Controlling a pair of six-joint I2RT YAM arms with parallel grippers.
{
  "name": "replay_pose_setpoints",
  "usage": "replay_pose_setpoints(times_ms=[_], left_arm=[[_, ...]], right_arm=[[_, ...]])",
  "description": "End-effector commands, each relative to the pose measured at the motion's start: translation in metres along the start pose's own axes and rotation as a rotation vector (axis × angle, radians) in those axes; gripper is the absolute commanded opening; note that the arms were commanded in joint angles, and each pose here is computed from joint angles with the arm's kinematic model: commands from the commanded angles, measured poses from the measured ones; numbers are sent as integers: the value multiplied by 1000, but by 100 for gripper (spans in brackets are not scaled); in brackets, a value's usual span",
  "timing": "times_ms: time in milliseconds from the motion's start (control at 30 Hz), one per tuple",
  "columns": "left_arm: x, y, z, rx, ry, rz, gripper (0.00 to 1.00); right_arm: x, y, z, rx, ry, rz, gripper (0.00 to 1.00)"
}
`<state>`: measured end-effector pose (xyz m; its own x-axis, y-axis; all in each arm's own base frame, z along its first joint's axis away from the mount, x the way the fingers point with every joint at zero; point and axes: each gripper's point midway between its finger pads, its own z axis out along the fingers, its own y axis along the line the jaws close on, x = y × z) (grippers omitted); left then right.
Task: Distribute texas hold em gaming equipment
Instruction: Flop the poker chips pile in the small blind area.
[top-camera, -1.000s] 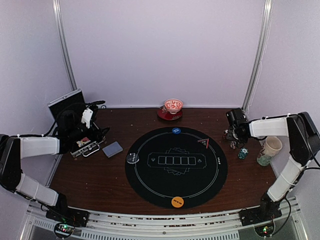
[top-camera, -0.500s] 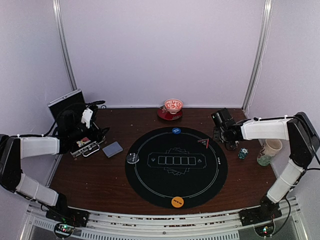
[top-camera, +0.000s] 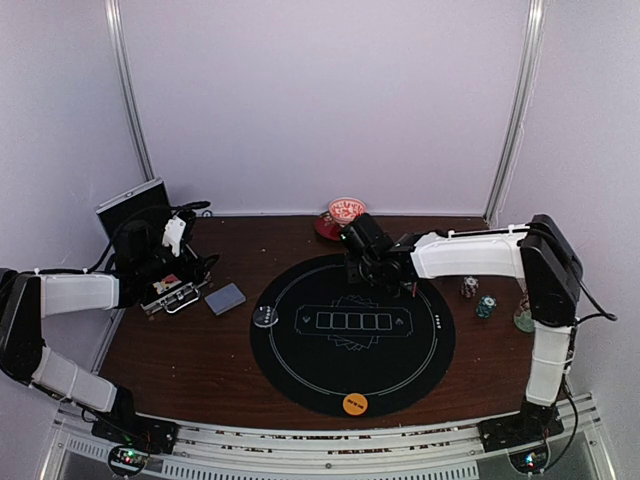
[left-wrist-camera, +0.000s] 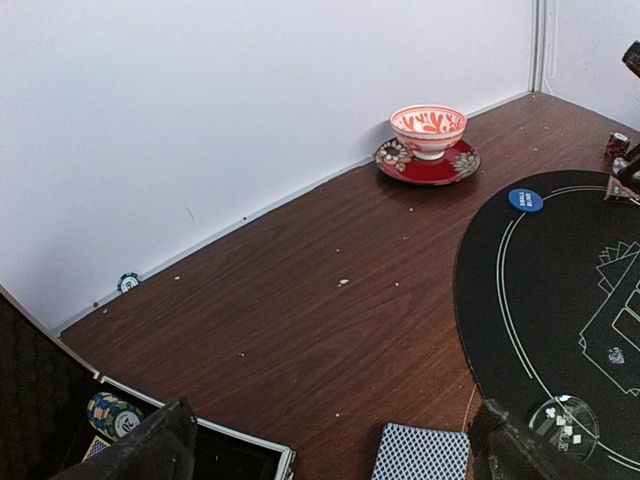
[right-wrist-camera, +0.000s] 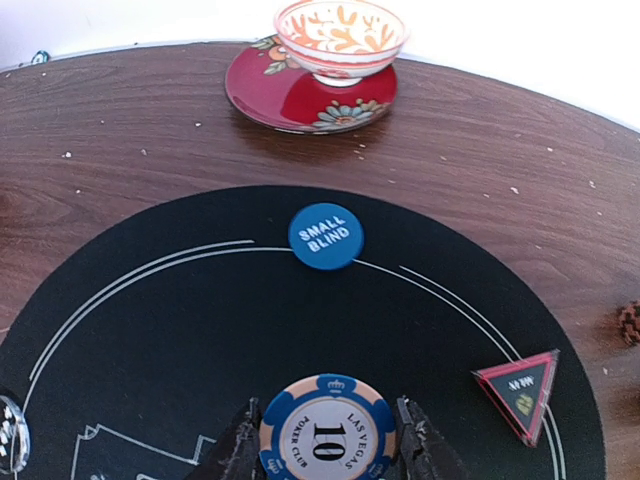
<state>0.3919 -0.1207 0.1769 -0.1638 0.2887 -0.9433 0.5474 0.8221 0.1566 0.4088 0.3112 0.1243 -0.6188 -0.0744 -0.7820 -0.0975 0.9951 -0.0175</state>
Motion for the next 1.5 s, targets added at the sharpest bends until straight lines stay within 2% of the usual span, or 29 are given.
replay_pose_setpoints(times_ms=[0, 233, 567, 1067, 1367, 1467], left_arm=[[-18, 4, -1, -14, -52, 27, 98], [-18, 3, -2, -11, -53, 31, 98], [-15, 4, 1, -11, -46, 30, 98], [-11, 5, 4, -9, -35, 28, 98], [-12, 4, 4, -5, -36, 28, 98], [-12, 4, 4, -5, -37, 30, 98]], right_arm=[[-13, 2, 14, 61, -6, -16, 33], [-14, 3, 56, 112, 6, -23, 33], [-15, -33, 113, 156, 33, 30, 33], [-43, -4, 139, 77, 12, 24, 34], [-38, -34, 146, 176, 43, 63, 34], [-22, -47, 151, 193, 77, 65, 35]])
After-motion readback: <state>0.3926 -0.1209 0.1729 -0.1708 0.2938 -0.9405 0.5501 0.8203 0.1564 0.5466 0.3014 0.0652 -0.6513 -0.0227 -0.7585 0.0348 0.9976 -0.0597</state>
